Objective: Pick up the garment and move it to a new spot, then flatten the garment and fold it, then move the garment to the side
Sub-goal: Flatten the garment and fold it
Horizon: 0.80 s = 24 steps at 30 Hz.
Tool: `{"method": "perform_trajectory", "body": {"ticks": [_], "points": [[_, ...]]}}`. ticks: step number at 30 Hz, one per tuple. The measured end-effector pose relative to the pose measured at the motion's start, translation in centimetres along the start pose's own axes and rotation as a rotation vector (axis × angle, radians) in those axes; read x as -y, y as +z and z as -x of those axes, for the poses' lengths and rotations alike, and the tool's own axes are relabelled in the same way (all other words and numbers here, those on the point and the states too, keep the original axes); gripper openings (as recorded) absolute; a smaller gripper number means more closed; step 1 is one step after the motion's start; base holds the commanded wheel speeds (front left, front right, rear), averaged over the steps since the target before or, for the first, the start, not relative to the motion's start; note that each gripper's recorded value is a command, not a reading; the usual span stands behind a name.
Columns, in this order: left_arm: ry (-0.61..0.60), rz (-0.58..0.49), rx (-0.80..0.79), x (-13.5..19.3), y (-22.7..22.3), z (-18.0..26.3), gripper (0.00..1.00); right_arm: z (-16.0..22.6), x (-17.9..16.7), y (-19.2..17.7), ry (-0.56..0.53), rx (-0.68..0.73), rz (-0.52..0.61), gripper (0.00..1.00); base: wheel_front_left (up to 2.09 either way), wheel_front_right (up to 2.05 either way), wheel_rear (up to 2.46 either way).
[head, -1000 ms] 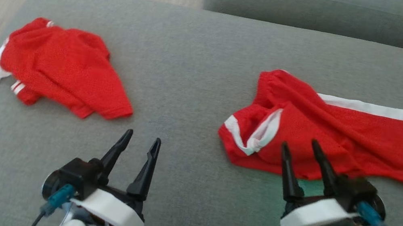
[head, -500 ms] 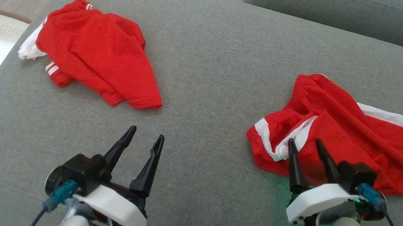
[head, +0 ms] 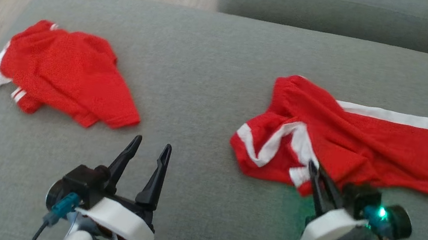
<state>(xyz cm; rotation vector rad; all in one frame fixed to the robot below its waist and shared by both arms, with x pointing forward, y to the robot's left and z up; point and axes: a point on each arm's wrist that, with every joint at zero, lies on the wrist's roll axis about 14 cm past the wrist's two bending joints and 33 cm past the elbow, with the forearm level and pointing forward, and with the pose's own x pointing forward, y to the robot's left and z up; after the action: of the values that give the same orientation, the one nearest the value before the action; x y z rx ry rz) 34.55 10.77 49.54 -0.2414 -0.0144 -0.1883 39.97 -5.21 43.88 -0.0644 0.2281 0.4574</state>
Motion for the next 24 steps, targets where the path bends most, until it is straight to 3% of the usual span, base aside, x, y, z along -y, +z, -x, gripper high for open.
{"method": "perform_trajectory", "body": {"ticks": [4, 8, 12, 14, 24], "points": [[-0.031, -0.001, 0.008, 1.1, 0.2, -0.3, 1.0, 2.9, 1.0, -1.3, -0.044, -0.074, 0.085, 0.0, 0.0, 0.0, 0.0], [-0.067, 0.0, 0.013, 2.1, 0.4, -0.6, 1.0, 5.7, 4.2, -2.0, -0.11, -0.133, 0.175, 0.0, 0.0, 0.0, 0.0], [-0.081, 0.007, 0.013, 2.6, 0.4, -0.8, 1.0, 7.1, 6.5, -2.3, -0.174, -0.164, 0.188, 0.0, 0.0, 0.0, 0.0], [-0.086, 0.008, 0.011, 2.7, 0.3, -0.8, 1.0, 7.7, 7.3, -2.6, -0.208, -0.177, 0.17, 1.0, 0.0, 0.0, 0.0], [-0.086, 0.007, 0.002, 2.7, 0.0, -0.8, 1.0, 7.5, 7.8, 0.9, -0.297, 0.009, 0.069, 1.0, 0.0, 0.0, 0.0]]}}
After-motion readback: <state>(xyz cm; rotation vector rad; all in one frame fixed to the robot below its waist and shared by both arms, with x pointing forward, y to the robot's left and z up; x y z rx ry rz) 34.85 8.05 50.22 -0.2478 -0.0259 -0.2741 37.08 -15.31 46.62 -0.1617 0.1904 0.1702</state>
